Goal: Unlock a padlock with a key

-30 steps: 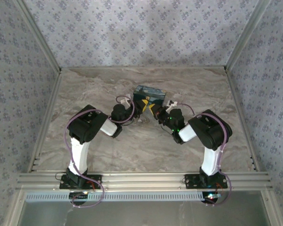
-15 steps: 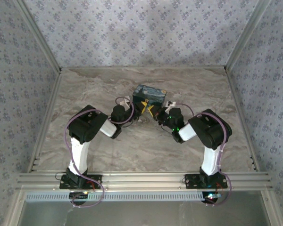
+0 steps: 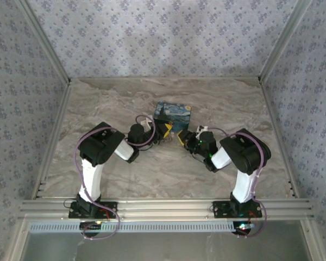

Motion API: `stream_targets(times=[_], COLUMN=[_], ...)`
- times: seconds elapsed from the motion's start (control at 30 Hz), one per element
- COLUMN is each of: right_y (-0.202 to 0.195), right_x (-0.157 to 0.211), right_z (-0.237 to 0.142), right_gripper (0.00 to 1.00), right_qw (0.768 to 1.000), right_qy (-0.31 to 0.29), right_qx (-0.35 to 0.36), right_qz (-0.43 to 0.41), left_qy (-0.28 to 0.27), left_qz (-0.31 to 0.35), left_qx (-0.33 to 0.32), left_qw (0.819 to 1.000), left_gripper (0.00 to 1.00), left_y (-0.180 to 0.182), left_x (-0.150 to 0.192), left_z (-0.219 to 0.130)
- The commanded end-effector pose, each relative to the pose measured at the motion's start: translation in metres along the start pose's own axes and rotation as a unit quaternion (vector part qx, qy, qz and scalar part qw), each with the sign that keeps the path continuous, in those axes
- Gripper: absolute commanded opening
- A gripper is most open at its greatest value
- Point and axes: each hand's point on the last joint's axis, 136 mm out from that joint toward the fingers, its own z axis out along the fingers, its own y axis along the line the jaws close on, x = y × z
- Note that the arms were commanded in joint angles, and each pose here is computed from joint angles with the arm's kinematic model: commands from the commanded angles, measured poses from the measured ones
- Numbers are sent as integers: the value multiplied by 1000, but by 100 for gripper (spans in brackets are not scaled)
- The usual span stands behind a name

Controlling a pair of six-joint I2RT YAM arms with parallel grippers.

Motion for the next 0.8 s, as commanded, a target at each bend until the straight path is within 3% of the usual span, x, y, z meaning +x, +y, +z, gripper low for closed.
stream_targets(times=[0.0, 0.2, 0.33, 0.5, 0.77], right_y=[1, 5, 11, 24, 31], right_x=[2, 12, 12, 8, 11], right_z=[-10, -31, -45, -43, -28], right_gripper=[30, 31, 35, 40, 40], right_qw=[999, 981, 944, 912, 832], right_qy=[7, 43, 66, 88, 136], right_qx=[17, 112, 194, 233, 296], right_qz=[-36, -155, -258, -326, -450], left_qy=[9, 12, 15, 19, 23], left_qz=[27, 22, 18, 16, 13], left_qx=[39, 28, 30, 38, 42], left_qw=[999, 999, 999, 999, 999], left_gripper=[0, 0, 0, 0, 0], left_y=[-25, -19, -20, -27, -34], left_x=[3, 6, 6, 7, 8], left_z=[-3, -4, -4, -3, -5])
